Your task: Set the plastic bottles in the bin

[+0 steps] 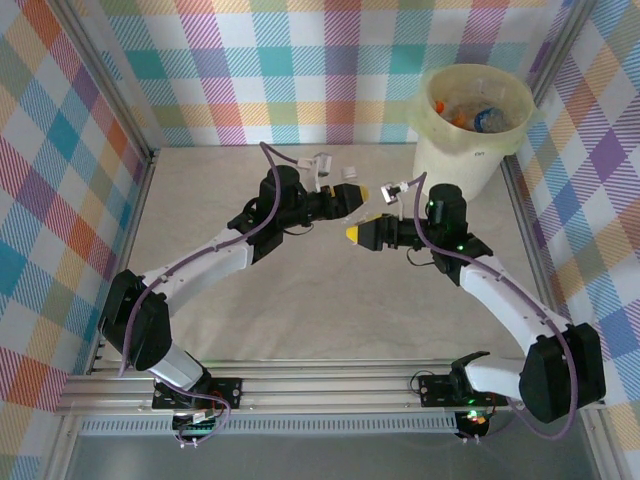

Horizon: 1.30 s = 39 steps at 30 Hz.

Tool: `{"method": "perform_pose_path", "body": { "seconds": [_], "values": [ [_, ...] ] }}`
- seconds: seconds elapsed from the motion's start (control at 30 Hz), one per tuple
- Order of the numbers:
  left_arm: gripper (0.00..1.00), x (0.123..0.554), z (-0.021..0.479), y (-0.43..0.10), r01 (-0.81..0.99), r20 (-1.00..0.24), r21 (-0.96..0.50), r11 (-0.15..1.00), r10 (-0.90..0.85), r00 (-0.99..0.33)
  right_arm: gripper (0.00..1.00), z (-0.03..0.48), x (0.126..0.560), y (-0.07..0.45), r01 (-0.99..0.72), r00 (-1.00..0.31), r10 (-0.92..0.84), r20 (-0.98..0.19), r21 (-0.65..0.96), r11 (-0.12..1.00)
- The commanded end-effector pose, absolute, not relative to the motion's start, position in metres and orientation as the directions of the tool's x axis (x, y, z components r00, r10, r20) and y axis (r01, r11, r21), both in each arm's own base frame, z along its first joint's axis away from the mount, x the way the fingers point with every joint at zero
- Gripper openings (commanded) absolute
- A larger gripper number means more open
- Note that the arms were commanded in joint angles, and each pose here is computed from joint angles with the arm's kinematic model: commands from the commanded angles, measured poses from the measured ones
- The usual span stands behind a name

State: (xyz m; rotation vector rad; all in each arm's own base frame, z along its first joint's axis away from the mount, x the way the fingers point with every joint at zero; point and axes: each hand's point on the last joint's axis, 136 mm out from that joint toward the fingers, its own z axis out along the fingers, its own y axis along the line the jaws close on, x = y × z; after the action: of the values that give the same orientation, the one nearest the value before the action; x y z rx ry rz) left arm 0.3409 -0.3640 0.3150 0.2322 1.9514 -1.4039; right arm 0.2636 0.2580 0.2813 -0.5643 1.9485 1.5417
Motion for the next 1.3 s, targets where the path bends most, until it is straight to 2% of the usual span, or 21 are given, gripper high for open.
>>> {"method": "perform_pose_path", "body": {
  "seconds": [0.0,0.13,0.2,0.33,0.43,0.53,0.6,0.73,0.87,1.07,1.27],
  "values": [
    [0.52,0.332,0.337,-0.369,0.594,-0.681,-0.727,0.344,-0.249,-0.689,0.78,0.3,0.259,0.264,-0.708,-0.692,0.017,-0.722,0.682,0.184],
    [0.53,0.333,0.337,-0.37,0.59,-0.676,-0.731,0.342,-0.25,-0.693,0.6,0.297,0.26,0.261,-0.71,-0.684,0.014,-0.729,0.67,0.219],
    [0.58,0.334,0.337,-0.369,0.584,-0.675,-0.732,0.351,-0.254,-0.693,0.54,0.295,0.264,0.259,-0.701,-0.685,0.018,-0.728,0.666,0.255],
    [0.9,0.337,0.338,-0.358,0.555,-0.686,-0.712,0.429,-0.256,-0.681,0.49,0.284,0.28,0.249,-0.667,-0.678,0.039,-0.734,0.636,0.388],
    [1.0,0.337,0.347,-0.338,0.534,-0.718,-0.67,0.516,-0.266,-0.644,0.48,0.276,0.302,0.23,-0.59,-0.68,0.079,-0.729,0.608,0.531],
    [1.0,0.333,0.362,-0.308,0.5,-0.755,-0.626,0.599,-0.306,-0.58,0.46,0.276,0.331,0.201,-0.454,-0.687,0.149,-0.712,0.58,0.676],
    [1.0,0.329,0.369,-0.282,0.457,-0.776,-0.603,0.654,-0.348,-0.526,0.46,0.282,0.35,0.18,-0.396,-0.668,0.187,-0.72,0.557,0.73],
    [1.0,0.324,0.369,-0.217,0.279,-0.817,-0.535,0.797,-0.403,-0.413,0.47,0.323,0.389,0.136,-0.347,-0.606,0.265,-0.75,0.549,0.761],
    [1.0,0.317,0.34,-0.163,0.069,-0.851,-0.423,0.903,-0.371,-0.372,0.5,0.359,0.425,0.098,-0.301,-0.552,0.232,-0.801,0.451,0.84],
    [1.0,0.307,0.302,-0.109,-0.164,-0.883,-0.237,0.958,-0.283,-0.374,0.52,0.382,0.48,0.045,-0.167,-0.484,0.158,-0.861,0.268,0.949],
    [1.0,0.299,0.288,-0.086,-0.251,-0.896,-0.153,0.956,-0.241,-0.372,0.53,0.385,0.531,0.0,-0.028,-0.486,0.037,-0.873,0.058,0.998]
  ]
}}
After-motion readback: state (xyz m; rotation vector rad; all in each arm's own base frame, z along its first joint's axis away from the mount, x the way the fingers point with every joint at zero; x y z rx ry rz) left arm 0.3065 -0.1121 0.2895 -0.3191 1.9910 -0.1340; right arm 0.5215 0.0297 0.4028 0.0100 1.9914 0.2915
